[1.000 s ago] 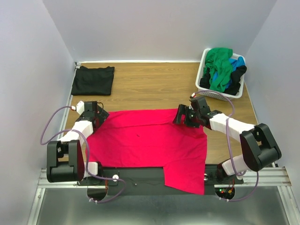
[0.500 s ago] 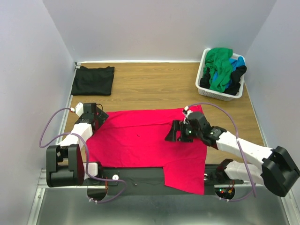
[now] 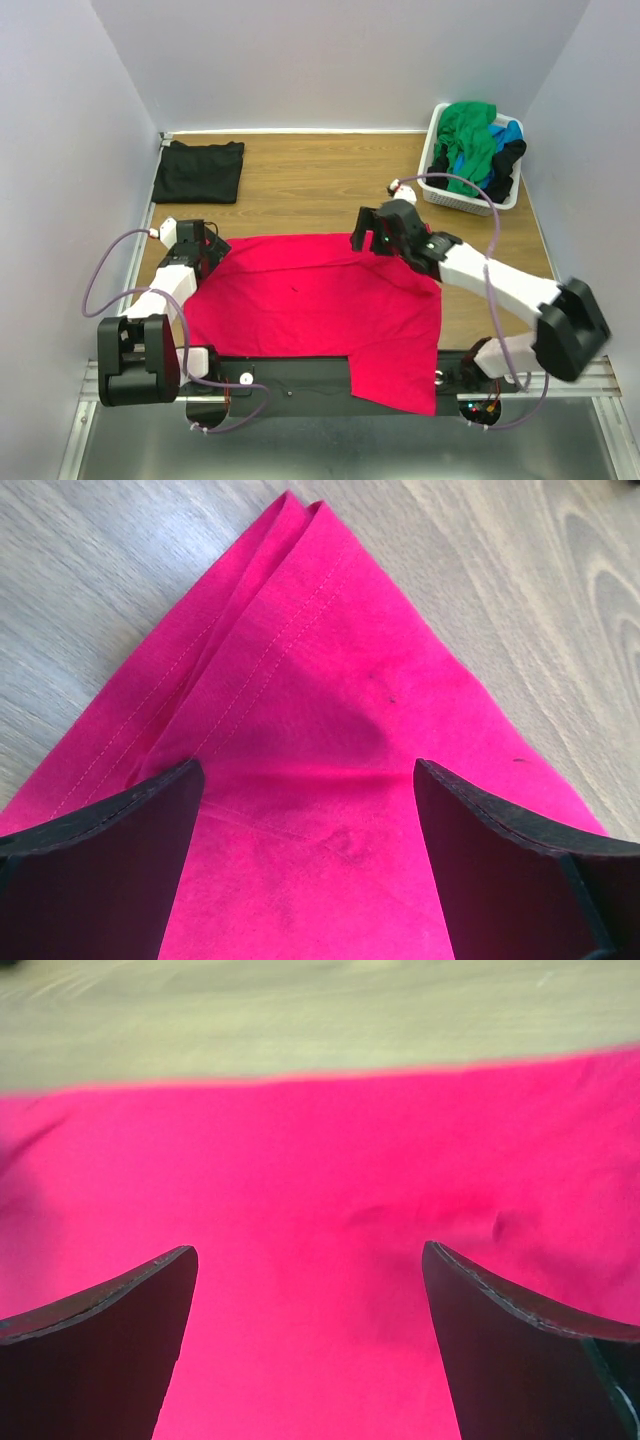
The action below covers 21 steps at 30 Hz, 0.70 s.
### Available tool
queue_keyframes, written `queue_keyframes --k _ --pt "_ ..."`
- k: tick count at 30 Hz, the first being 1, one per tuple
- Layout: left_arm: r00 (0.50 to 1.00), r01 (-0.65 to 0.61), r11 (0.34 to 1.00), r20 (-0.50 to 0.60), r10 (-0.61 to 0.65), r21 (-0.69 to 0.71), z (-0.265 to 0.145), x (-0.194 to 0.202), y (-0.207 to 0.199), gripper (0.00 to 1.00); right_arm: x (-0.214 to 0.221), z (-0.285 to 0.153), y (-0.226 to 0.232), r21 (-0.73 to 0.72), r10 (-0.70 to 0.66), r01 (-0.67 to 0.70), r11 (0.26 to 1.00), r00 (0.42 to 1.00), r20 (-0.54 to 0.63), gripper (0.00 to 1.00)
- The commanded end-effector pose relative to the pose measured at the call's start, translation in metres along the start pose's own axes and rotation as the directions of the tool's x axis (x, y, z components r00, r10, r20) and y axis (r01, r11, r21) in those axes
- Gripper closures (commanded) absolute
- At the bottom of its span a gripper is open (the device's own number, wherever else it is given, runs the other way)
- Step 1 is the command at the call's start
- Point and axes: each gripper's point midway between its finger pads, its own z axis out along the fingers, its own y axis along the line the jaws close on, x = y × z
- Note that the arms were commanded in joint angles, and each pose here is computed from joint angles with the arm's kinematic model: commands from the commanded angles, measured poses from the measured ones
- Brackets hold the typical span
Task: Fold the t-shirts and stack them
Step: Fold the tshirt
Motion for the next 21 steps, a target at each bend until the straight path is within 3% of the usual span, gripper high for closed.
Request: queue_keyframes --k 1,6,10,16,21 --pt "1.000 -0.013 1.000 0.024 0.013 0.004 -0.004 -0.003 0.004 0.01 -0.021 0.037 -0.048 0.301 -0.081 0.066 0.951 0.996 0.035 0.01" --pt "0.999 -0.011 1.000 0.034 0.011 0.017 -0.007 -0.004 0.003 0.01 -0.019 0.054 -0.073 0.447 -0.092 0.083 0.891 0.996 -0.001 0.03" --pt "0.999 -0.013 1.000 0.038 0.012 0.022 -0.007 -0.005 0.003 0.01 -0.005 0.059 -0.084 0.457 -0.062 0.078 0.886 0.997 -0.050 0.13" --pt "0.999 -0.013 1.000 0.039 0.013 0.018 -0.007 -0.005 0.003 0.01 0.032 0.062 -0.094 0.451 -0.004 0.064 0.890 0.991 -0.133 0.19" --pt "0.999 -0.014 1.000 0.039 0.013 0.020 -0.007 -0.005 0.003 0.01 0.042 0.061 -0.099 0.465 0.019 0.050 0.884 0.990 -0.142 0.47"
